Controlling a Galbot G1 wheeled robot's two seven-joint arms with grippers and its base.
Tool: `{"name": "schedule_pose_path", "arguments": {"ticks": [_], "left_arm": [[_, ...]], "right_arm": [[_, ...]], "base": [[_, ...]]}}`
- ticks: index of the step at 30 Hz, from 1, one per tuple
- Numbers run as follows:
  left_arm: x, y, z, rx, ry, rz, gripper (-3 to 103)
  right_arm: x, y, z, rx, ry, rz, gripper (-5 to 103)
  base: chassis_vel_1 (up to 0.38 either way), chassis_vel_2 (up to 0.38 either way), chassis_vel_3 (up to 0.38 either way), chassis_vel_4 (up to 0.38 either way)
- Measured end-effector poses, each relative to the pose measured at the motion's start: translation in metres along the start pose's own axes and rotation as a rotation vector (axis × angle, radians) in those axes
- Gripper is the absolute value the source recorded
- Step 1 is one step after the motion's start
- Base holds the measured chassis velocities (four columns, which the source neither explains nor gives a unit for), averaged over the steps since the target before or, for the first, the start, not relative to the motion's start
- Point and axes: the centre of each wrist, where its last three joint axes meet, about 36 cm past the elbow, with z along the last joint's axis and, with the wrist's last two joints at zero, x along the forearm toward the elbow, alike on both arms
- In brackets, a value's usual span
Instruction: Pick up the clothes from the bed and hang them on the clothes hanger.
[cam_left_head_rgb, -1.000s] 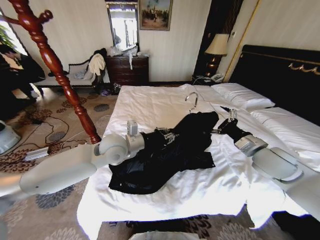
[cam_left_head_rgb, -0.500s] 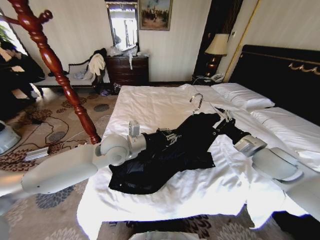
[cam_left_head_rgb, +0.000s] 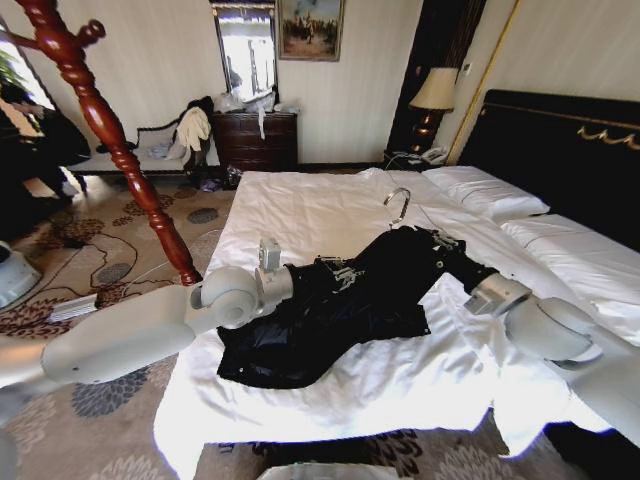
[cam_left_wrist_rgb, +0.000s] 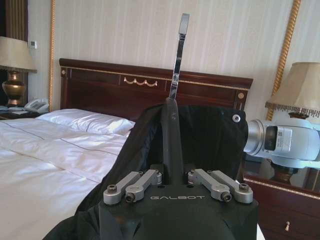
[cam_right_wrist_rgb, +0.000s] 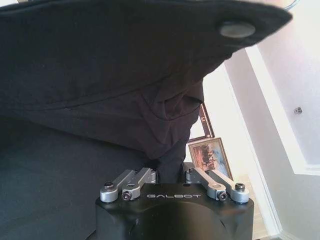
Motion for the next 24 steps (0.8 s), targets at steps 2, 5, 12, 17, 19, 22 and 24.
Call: {"name": "schedule_pose_path", "arguments": {"ticks": [2,5,12,17,19,22,24], "left_arm": [[0.002,0.001,0.0,0.006,-0.007,-0.009,16],[0.006,0.002,-0.001,0.012,-0.014,-0.027,16],[0.023,0.001,-0.007,0.004,-0.023,-0.073,32],[0.037,0.002,-0.011,-0.004,-0.033,-0.107,55],[0.041,0.002,-0.012,-0.008,-0.038,-0.119,60],[0.051,0.001,-0.017,-0.016,-0.051,-0.139,71],[0.058,0.001,-0.019,-0.02,-0.056,-0.153,76]], "right_arm": [[0.0,0.001,0.0,-0.004,0.0,0.001,20],[0.001,0.001,0.0,-0.009,0.001,0.003,20],[0.004,0.008,0.005,-0.009,0.02,0.014,19],[0.004,0.007,0.005,-0.01,0.022,0.026,19],[0.005,0.007,0.005,-0.01,0.021,0.028,19],[0.005,0.007,0.004,-0.016,0.021,0.033,19],[0.005,0.008,0.004,-0.019,0.023,0.034,19]], "base": [[0.0,0.0,0.0,0.0],[0.0,0.0,0.0,0.0],[0.0,0.0,0.0,0.0],[0.0,0.0,0.0,0.0],[0.0,0.0,0.0,0.0],[0.0,0.0,0.0,0.0],[0.0,0.0,0.0,0.0]]}}
